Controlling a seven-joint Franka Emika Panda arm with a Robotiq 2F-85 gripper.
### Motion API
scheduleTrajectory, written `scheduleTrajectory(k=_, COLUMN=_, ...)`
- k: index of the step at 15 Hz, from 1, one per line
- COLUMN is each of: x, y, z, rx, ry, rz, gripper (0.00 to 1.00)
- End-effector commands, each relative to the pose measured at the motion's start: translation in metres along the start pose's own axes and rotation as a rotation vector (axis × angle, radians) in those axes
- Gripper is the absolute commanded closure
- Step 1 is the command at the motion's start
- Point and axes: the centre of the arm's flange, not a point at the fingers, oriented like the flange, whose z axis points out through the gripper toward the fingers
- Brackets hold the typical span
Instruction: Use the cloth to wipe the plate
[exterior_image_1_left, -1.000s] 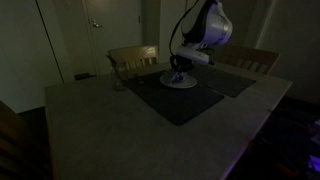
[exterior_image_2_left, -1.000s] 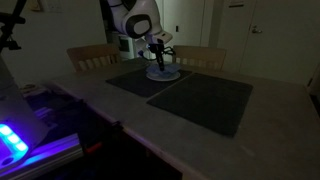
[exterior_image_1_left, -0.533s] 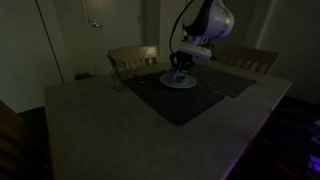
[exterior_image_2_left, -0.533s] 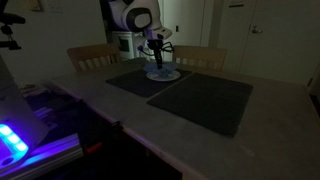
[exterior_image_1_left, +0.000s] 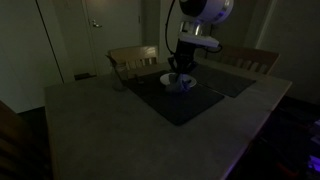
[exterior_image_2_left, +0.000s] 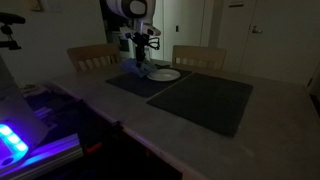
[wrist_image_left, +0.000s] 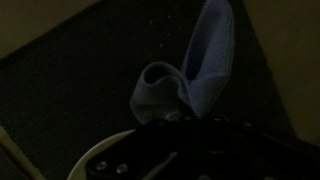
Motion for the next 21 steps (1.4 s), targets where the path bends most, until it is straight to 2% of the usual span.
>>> scheduleTrajectory(k=1, x=-0.012, y=-0.030, z=-0.016, rx=0.021, ry=-0.067, rz=-0.097, gripper=0.98)
scheduleTrajectory(k=7, x=-0.044, y=-0.108, z=-0.002, rx=0.126, ry=-0.076, rz=-0.261, gripper=0.98)
scheduleTrajectory(k=11, x=-0.068, y=-0.139, z=0.033, rx=0.111, ry=-0.022, rz=-0.384, gripper=0.98)
scheduleTrajectory(k=16, x=-0.076, y=-0.138, z=0.078, rx=0.030, ry=0.044, rz=-0.447, gripper=0.98)
scheduleTrajectory(k=19, x=-0.072, y=-0.127, z=0.095, rx=-0.026, ry=0.065, rz=-0.462, gripper=0.98)
scheduleTrajectory(k=21, x=-0.070, y=-0.124, z=0.101, rx=-0.034, ry=0.062, rz=-0.466, gripper=0.98)
